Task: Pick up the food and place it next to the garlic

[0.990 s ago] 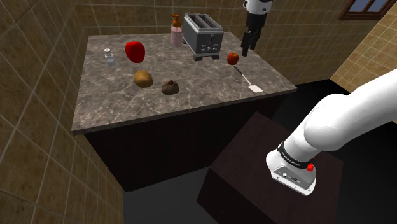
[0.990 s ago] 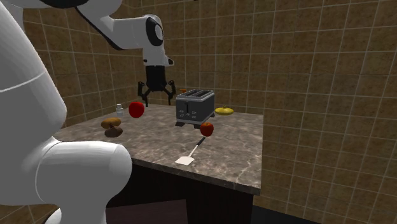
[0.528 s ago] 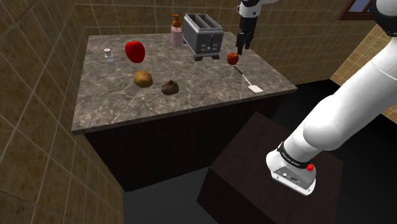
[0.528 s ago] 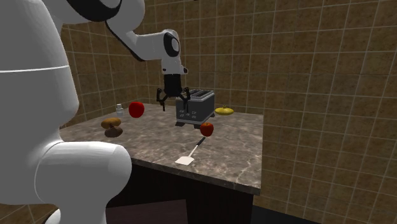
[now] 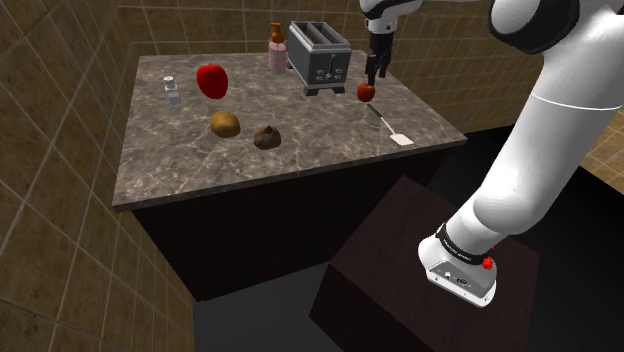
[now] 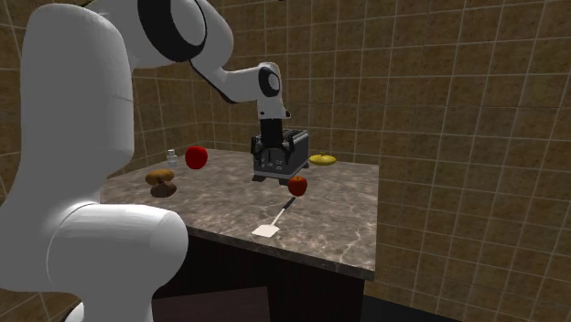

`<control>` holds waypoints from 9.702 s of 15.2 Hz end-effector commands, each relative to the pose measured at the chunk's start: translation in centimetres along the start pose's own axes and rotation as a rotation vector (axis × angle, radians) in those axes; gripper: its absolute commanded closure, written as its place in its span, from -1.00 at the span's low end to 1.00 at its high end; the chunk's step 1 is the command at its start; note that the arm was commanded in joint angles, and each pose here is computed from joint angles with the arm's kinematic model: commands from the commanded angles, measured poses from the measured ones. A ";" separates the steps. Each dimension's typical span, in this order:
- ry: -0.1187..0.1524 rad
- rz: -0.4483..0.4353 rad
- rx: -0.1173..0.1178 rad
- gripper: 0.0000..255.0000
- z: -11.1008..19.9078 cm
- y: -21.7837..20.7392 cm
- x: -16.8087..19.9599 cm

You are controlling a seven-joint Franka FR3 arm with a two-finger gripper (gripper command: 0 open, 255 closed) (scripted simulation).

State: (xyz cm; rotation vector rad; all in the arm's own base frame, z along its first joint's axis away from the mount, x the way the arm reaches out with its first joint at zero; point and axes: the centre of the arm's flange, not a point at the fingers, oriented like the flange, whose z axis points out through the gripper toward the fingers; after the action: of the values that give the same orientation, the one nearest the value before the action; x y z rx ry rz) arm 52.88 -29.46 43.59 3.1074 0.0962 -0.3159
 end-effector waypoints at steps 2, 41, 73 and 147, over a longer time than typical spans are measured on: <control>-0.018 0.000 0.001 -1.00 1.4 3.5 2.4; -0.059 0.001 0.006 1.00 5.0 10.6 6.6; -0.059 0.001 0.006 1.00 -7.0 -1.1 5.3; -0.059 0.001 0.006 -1.00 1.1 -33.9 11.6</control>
State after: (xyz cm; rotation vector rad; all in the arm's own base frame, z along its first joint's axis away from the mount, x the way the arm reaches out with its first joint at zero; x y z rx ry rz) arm 61.85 5.05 39.74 3.1008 0.0924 -0.4077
